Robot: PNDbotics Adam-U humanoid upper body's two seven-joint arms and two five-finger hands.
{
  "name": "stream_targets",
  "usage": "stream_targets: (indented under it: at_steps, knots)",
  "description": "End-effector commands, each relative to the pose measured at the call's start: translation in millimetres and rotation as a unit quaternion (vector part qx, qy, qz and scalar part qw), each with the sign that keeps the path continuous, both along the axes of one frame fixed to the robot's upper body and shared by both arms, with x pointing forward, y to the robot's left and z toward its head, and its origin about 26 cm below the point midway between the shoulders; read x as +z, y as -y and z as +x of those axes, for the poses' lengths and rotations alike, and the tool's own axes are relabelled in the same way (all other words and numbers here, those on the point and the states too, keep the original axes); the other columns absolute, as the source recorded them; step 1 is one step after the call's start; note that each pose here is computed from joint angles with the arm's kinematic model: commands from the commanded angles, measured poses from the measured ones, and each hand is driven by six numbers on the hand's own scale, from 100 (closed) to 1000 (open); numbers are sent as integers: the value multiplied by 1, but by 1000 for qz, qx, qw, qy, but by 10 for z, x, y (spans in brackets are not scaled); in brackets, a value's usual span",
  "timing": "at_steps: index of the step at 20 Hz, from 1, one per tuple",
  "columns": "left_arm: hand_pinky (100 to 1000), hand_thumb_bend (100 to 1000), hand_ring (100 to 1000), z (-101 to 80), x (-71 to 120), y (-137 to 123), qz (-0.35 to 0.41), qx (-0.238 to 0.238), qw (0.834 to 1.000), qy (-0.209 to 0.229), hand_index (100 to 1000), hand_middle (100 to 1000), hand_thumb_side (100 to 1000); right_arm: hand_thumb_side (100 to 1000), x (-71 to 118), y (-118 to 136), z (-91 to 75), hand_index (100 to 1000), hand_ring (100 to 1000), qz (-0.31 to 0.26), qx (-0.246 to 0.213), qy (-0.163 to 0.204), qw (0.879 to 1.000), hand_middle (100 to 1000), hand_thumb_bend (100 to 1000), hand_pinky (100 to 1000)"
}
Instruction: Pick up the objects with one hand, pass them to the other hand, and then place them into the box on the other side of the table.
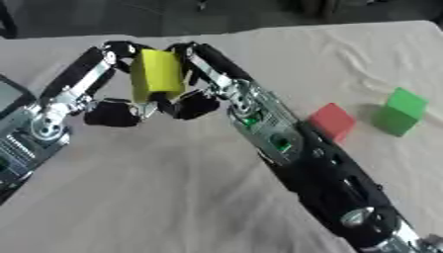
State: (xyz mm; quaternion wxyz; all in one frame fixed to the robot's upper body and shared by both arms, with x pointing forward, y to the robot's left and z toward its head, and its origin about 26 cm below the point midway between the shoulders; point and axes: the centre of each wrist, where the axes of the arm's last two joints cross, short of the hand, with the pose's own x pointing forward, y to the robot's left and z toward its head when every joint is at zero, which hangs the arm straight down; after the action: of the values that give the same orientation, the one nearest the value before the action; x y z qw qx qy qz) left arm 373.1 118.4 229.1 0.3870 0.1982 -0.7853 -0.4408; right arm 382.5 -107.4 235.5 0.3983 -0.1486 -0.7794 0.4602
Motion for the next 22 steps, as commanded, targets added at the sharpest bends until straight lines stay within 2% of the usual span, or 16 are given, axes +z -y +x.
stream_targets:
  at_steps: [1,4,11,15,22]
  knots:
    - [722,100,791,27,114,-98,0,16,1000,20,510,569,314,100,90,51,-9,602,645,-6,-14,21,1000,554,154,591]
    - [713,100,775,41,98,-127,6,20,1000,18,487,549,320,100,100,70,-4,633,665,-10,-30,33,999,582,251,616]
    - [686,100,715,57,89,-200,19,22,999,21,412,488,310,100,122,99,-3,745,739,-35,-39,51,997,685,412,674]
    - [678,100,684,63,89,-253,24,23,999,23,370,456,304,155,131,115,-1,793,765,-59,-41,59,996,715,434,700]
    - [661,100,644,73,77,-307,21,27,999,17,341,424,294,172,148,135,-1,821,777,-77,-38,61,994,729,438,709]
